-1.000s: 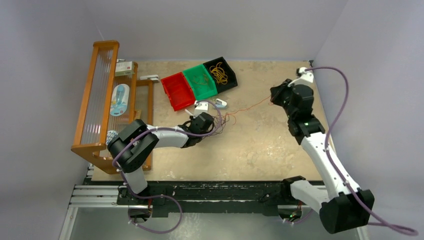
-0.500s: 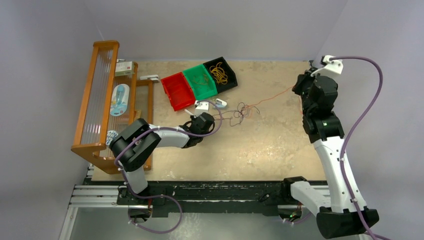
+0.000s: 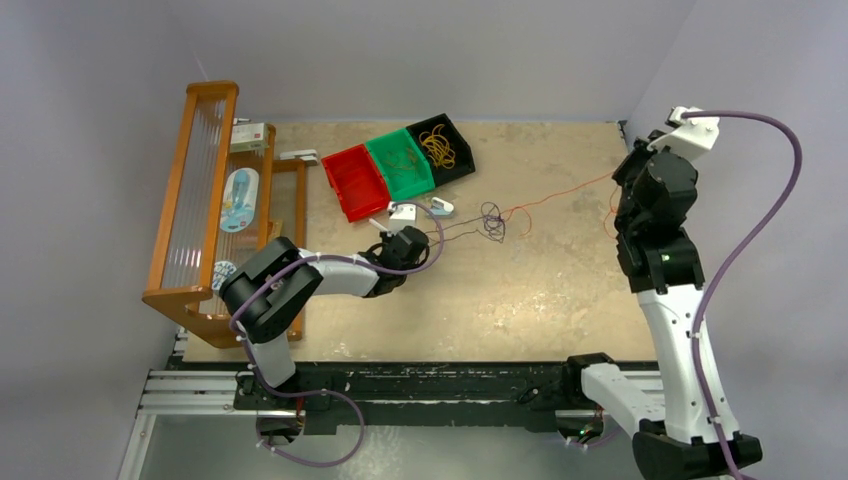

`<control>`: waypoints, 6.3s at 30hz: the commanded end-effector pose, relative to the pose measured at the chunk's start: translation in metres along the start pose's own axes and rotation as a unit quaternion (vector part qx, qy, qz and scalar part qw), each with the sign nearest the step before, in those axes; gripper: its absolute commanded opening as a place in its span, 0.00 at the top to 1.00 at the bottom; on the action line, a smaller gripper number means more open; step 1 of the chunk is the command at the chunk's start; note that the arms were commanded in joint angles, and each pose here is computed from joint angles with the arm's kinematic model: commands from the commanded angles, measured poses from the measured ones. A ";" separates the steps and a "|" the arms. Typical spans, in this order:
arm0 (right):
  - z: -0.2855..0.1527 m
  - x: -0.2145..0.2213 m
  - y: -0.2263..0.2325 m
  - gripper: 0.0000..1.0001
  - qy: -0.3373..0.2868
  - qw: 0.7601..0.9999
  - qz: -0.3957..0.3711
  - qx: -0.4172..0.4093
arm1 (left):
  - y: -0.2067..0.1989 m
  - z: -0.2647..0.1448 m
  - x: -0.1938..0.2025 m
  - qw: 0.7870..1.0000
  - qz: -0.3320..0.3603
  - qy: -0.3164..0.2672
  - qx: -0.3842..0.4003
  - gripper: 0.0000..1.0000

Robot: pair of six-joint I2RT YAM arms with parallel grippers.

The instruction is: Untangle the cables

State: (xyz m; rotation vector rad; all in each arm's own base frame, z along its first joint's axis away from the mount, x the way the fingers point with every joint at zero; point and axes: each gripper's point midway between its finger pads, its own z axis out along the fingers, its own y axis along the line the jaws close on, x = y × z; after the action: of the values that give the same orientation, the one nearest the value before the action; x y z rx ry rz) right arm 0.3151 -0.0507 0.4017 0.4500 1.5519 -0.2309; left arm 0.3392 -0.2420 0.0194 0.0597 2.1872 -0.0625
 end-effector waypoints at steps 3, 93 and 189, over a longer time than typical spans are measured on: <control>-0.024 -0.062 -0.033 1.00 -0.080 0.995 0.015 0.062 | 0.042 -0.002 0.063 0.994 0.042 0.083 -0.062 1.00; -0.077 -0.004 0.188 1.00 0.052 0.853 0.073 -0.514 | -0.118 -0.204 -0.200 0.841 -0.009 -0.357 0.407 0.27; 0.016 0.015 0.092 1.00 0.067 0.984 0.046 -0.157 | -0.178 -0.090 0.012 0.921 0.189 0.004 0.339 0.34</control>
State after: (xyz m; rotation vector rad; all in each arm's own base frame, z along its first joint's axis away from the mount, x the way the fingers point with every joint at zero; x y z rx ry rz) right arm 0.3655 0.0289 0.3896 0.2749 1.7067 0.0636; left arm 0.2425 -0.4186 0.0817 0.8143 1.9739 -0.7302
